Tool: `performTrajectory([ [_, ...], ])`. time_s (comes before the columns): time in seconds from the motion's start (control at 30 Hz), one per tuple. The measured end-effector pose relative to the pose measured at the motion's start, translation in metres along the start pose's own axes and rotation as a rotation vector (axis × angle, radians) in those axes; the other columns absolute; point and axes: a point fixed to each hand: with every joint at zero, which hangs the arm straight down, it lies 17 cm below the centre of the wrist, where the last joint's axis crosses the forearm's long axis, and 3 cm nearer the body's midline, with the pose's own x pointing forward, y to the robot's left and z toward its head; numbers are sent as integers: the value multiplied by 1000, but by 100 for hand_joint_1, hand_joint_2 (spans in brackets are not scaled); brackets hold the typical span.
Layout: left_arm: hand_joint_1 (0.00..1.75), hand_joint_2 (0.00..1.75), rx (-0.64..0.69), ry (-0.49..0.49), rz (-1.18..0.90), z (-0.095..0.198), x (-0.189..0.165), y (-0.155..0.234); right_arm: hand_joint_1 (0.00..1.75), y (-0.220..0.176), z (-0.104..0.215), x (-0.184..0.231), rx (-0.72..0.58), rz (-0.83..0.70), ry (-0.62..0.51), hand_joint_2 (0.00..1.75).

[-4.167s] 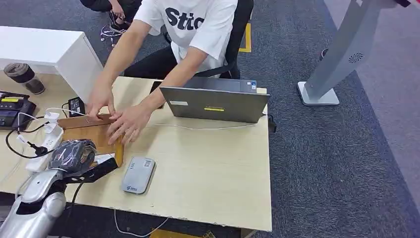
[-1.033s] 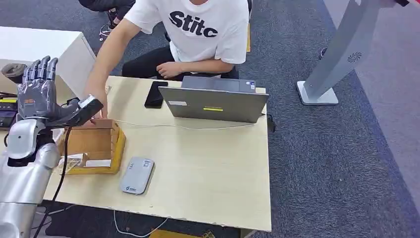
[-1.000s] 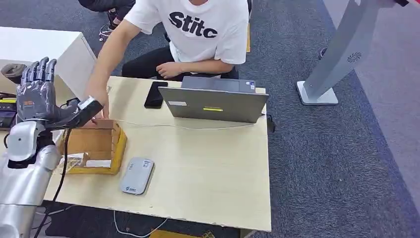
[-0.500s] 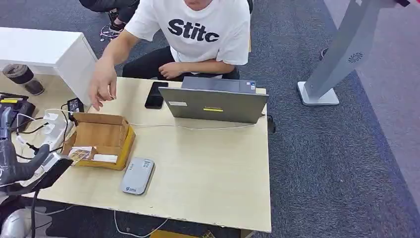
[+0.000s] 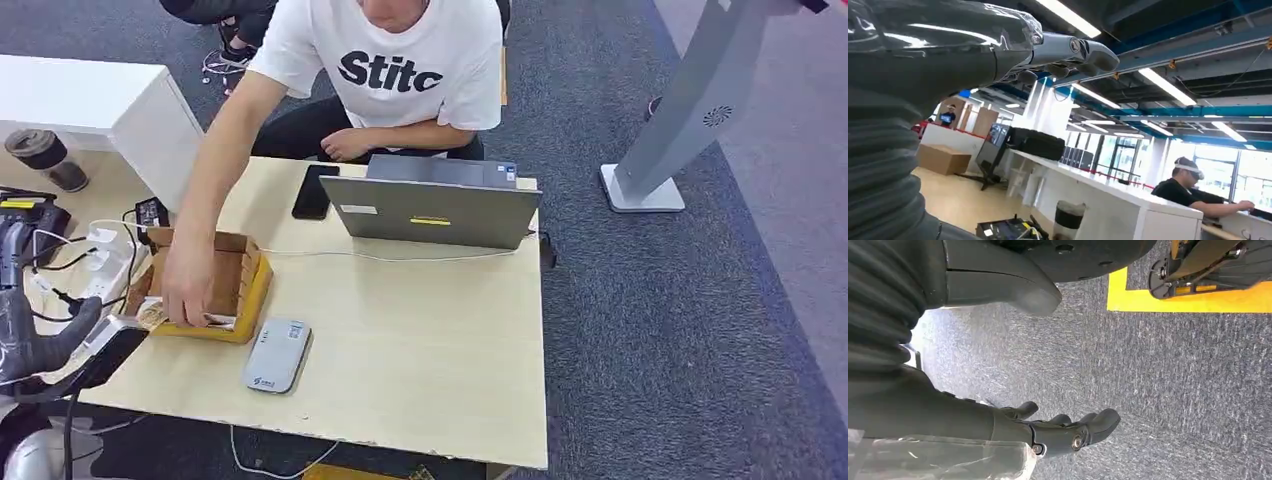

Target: Pass the card to the sensor for recognition and then transmit it.

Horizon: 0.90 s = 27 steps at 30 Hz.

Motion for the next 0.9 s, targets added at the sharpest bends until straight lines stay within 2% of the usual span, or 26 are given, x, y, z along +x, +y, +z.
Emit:
performTrajectory([
  [0.13,0,175,27,-8,47,19,5,12,0,1,0,0,1,-7,2,175],
  [0.33,0,175,39,39,127,58,11,19,0,1,0,0,-7,-21,2,175],
  [0.9,0,175,58,236,283,109,-10,21,0,2,1,2,-11,-43,-3,175],
])
